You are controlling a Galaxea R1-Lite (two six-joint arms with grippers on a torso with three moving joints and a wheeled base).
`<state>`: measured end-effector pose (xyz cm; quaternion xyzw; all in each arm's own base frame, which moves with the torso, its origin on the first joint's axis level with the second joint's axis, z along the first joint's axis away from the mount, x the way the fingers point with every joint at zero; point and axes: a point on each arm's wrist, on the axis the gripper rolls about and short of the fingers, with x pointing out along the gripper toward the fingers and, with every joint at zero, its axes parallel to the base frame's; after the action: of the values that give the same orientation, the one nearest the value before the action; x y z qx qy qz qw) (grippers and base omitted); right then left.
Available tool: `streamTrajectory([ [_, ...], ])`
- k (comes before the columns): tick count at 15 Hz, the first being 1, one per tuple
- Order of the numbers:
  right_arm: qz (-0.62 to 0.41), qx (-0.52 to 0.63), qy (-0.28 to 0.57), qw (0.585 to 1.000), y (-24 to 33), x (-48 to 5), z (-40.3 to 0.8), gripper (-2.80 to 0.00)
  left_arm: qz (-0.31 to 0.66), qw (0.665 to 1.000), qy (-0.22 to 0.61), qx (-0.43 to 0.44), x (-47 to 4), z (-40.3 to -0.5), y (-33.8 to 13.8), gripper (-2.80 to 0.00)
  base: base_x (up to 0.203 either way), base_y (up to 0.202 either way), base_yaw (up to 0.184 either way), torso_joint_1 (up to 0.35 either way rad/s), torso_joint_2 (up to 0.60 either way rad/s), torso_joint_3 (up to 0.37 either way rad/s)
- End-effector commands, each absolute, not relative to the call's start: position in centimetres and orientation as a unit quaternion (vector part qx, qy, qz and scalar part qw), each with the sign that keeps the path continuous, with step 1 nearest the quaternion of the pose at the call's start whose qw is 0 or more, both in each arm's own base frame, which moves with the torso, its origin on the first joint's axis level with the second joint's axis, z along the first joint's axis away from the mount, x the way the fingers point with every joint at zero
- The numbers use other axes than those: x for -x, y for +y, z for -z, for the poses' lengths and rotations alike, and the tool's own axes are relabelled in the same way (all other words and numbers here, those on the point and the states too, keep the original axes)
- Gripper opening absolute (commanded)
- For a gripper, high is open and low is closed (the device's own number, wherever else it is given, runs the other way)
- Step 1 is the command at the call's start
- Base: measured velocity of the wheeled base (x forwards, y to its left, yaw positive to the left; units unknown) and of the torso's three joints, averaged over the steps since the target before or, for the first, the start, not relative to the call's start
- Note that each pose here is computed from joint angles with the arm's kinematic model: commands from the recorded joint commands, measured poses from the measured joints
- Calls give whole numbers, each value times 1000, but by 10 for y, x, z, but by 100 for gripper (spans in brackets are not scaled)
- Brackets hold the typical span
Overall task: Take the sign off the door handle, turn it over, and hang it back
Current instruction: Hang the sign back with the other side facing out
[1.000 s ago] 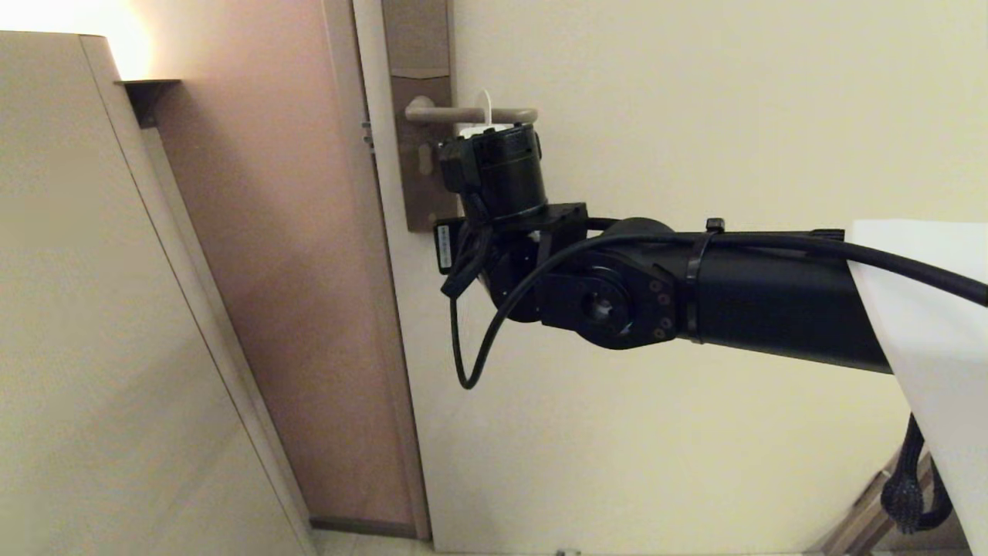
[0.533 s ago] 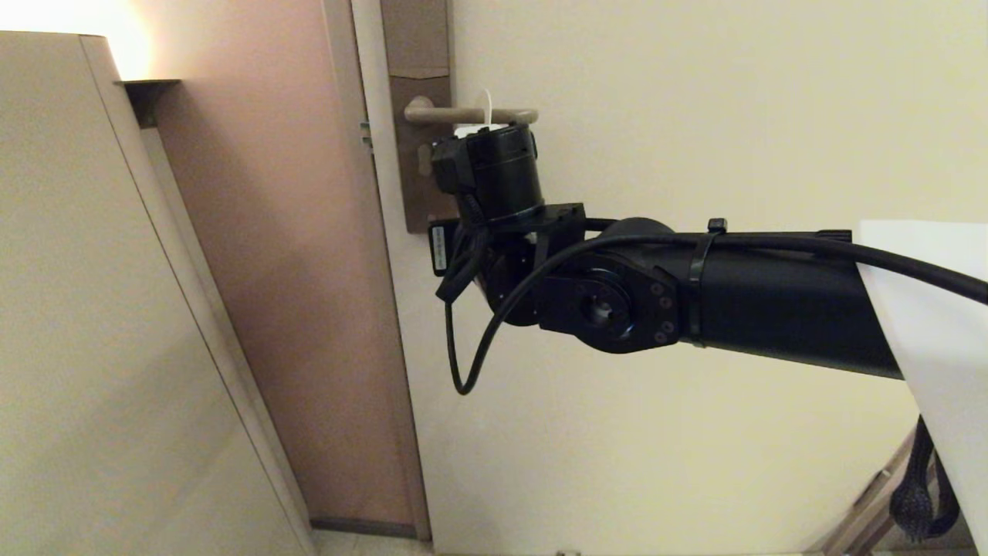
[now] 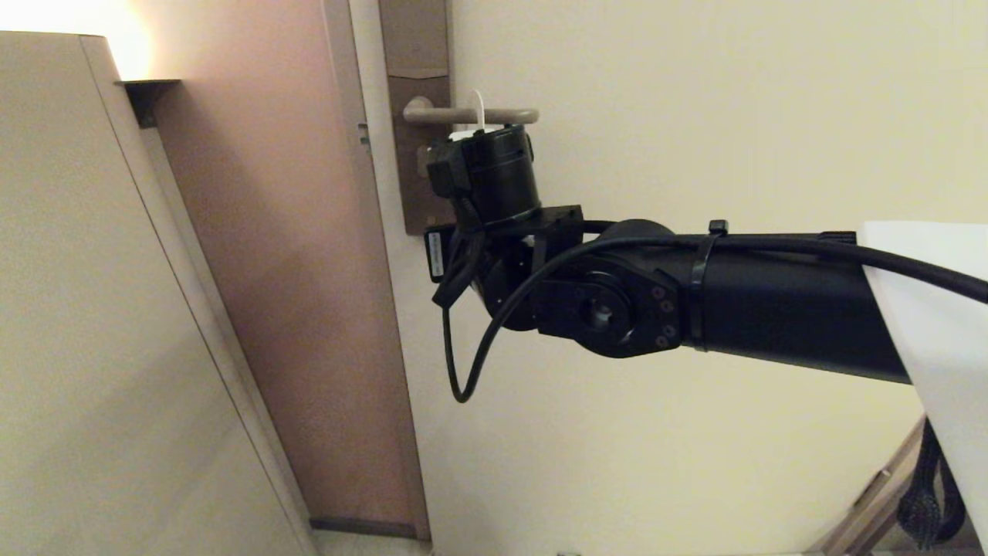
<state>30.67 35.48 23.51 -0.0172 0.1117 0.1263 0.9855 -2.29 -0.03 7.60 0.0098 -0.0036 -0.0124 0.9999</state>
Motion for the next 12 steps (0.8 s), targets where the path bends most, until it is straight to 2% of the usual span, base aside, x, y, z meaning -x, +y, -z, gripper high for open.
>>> streamTrajectory([
  [1, -124, 14, 109, 986, 355, -307, -236, 0, 13, 1000, -3, -10, 23, -76, 0, -280, 0, 0, 0, 0, 0, 0],
  [12, -136, 8, 109, 985, 348, -301, -248, 0, 12, 1000, -3, -10, 23, -76, 0, -280, 0, 0, 0, 0, 0, 0],
])
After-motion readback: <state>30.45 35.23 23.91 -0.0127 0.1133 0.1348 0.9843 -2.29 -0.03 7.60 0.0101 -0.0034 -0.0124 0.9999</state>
